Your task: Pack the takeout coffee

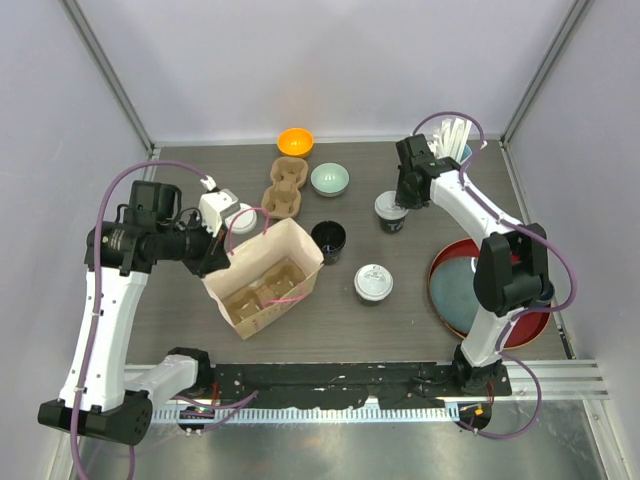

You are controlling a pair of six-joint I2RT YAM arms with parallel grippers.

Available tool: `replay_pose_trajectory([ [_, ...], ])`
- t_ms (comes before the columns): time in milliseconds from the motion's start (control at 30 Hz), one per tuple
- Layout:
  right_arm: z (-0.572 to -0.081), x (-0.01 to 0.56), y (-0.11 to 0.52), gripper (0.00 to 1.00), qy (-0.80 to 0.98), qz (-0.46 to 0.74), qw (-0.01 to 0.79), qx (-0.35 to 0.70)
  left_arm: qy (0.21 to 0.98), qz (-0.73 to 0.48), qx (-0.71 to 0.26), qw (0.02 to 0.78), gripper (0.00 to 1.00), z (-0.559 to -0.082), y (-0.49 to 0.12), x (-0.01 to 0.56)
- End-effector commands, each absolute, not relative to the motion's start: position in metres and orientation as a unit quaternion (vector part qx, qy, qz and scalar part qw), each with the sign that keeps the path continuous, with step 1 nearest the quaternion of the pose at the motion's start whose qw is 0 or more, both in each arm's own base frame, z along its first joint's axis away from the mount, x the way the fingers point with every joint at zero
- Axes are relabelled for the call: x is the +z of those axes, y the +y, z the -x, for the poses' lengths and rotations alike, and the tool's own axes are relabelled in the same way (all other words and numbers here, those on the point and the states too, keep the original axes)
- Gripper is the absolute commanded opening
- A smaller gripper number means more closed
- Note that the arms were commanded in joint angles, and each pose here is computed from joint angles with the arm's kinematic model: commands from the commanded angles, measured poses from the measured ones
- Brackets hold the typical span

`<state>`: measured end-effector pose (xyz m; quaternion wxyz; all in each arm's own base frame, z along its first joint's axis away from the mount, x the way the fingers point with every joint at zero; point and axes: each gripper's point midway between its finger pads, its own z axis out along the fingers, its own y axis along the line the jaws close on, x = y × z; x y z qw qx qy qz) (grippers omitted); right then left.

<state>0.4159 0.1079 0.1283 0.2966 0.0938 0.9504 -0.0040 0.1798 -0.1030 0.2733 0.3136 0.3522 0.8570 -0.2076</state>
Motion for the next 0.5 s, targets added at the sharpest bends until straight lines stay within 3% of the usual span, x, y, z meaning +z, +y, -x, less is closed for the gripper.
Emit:
replay_pose_trajectory([
  [0, -0.426, 0.143, 0.109, 0.18, 0.947, -0.069, 0.313, -0.007, 0.882, -0.340, -0.239, 0.223, 0.00, -0.132, -0.100, 0.260],
  [300, -0.419, 0.122, 0.108, 0.12, 0.956, -0.052, 0.290, -0.015, 0.880, -0.341, -0.243, 0.223, 0.00, -0.133, -0.101, 0.261],
  [467, -0.419, 0.125, 0.105, 0.03, 0.953, -0.053, 0.297, -0.016, 0.879, -0.342, -0.245, 0.224, 0.00, -0.132, -0.102, 0.262],
])
